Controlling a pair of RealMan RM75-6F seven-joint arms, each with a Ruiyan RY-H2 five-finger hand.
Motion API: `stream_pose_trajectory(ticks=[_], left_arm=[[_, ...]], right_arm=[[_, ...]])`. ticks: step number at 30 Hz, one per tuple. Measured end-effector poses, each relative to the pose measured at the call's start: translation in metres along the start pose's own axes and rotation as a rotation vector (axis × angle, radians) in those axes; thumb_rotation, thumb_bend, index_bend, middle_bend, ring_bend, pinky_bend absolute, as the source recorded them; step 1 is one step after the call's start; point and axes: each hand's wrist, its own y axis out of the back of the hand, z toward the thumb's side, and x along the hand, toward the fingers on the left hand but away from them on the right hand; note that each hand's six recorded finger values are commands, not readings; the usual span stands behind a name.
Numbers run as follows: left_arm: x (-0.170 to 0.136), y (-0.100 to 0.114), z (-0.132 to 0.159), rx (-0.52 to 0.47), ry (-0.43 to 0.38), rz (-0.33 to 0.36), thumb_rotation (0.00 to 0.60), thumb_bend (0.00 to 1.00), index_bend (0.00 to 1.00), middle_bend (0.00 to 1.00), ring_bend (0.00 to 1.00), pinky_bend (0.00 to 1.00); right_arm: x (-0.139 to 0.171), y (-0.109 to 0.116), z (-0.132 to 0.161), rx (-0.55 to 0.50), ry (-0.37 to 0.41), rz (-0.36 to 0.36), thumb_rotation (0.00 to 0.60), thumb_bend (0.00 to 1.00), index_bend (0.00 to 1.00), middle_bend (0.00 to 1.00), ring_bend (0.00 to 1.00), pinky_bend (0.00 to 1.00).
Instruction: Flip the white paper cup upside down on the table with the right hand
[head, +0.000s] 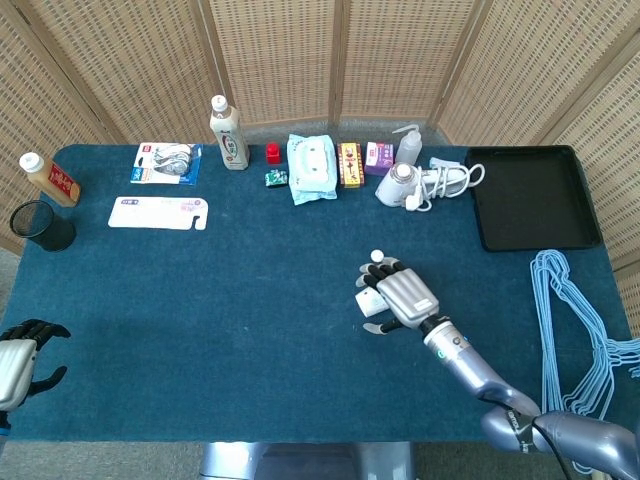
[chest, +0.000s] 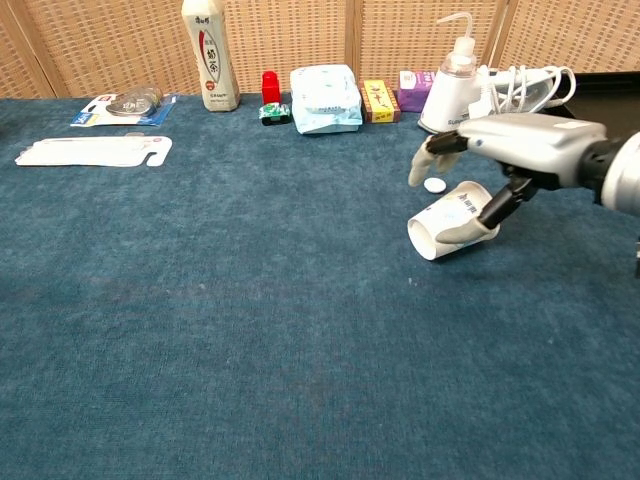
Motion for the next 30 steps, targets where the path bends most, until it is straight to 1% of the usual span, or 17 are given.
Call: stream_pose_trajectory(ticks=[7,10,15,26,30], left_arm=[[0.0,-0.001,-0.003,-0.001,0.009,-0.002,0.576,0.23,0.37,0.38,0.25,0.28],[-0.001,-0.002,-0.005,-0.001,0.013,-0.005,0.567,0.23,0.37,0.38,0.25,0.28],[-0.002,-0.002,-0.005,-0.003,0.015,-0.007,0.572,0.23,0.37,0.38,0.25,0.28],[-0.001,-0.003,-0.004,-0.007,0.012,-0.014,0.572,0.23,0.37,0.38,0.25,0.28],[-0.002,-0.004,-0.005,-0.006,0.015,-0.017,0.568,0.23,0.37,0.38,0.25,0.28]], right_arm=[[-0.013,-0.007,0.008,0.115,0.024,0.005,0.409,0.25,0.3,0.21,0.24,0.12],[-0.017,-0.009,0.007,0.171,0.03,0.009,0.41,0.25,0.3,0.21,0.24,0.12],[-0.019,-0.012,0.002,0.254,0.035,0.014,0.407,0.25,0.31,0.22,0.24,0.12],[-0.021,-0.015,-0.006,0.32,0.04,0.026,0.411,0.25,0.33,0.23,0.25,0.12],[-0.024,-0.015,-0.008,0.342,0.048,0.029,0.409,0.25,0.36,0.24,0.26,0.12]])
